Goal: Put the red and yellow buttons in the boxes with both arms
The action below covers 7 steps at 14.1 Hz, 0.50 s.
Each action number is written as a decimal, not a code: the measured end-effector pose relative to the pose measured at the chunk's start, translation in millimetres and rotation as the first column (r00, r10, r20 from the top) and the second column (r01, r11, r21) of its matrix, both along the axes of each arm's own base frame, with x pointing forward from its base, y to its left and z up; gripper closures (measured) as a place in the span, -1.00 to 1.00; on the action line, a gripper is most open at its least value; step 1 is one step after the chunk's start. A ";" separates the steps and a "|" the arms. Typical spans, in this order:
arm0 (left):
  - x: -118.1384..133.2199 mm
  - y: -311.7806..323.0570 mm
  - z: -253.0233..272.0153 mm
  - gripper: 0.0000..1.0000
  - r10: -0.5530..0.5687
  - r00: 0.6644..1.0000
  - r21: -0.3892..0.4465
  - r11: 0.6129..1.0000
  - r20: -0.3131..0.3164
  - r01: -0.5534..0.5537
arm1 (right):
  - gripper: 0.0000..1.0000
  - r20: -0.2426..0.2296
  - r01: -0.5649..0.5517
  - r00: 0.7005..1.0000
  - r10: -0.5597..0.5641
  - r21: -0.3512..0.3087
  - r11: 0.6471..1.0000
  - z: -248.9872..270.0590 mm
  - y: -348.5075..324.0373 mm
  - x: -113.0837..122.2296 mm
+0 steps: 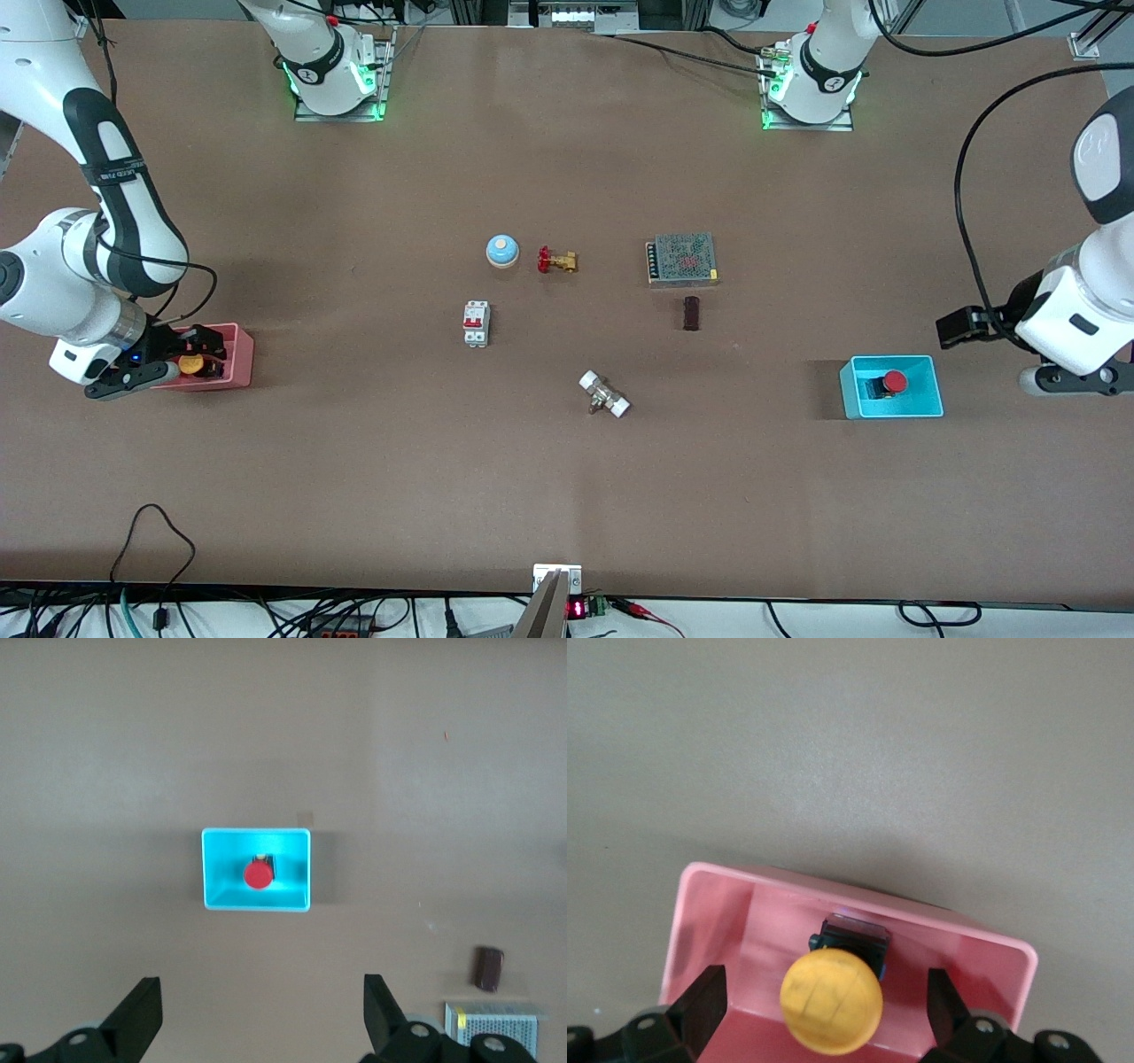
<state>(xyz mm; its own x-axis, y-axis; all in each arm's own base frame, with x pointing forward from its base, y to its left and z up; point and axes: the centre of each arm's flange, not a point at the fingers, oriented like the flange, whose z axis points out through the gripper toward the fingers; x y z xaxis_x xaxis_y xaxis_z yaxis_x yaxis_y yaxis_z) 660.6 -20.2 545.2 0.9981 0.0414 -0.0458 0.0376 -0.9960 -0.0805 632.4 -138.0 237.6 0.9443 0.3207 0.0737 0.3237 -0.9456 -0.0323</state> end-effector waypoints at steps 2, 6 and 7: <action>-16.5 -6.8 15.0 -1.00 -0.008 0.999 -0.001 1.000 -0.047 0.008 | -1.00 -0.011 -0.009 1.000 0.009 0.001 1.000 34.5 6.9 2.7; -33.6 -26.7 39.2 -1.00 -0.036 0.999 -0.051 0.998 -0.020 0.035 | -1.00 -0.026 0.036 0.999 -0.036 -0.007 0.999 136.6 53.3 -4.8; -36.2 -25.7 38.3 -1.00 -0.033 0.999 -0.058 0.998 0.015 0.034 | -1.00 -0.031 0.048 0.998 -0.048 -0.010 0.999 158.5 68.7 -8.6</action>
<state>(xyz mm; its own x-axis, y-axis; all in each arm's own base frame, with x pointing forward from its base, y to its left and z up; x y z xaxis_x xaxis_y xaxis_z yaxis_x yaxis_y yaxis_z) 624.4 -45.9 583.5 0.9994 0.0056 -0.0330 0.0049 -0.9997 -0.0223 623.8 -69.4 396.2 0.9604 0.2755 0.0407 0.2768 -0.9603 -0.0330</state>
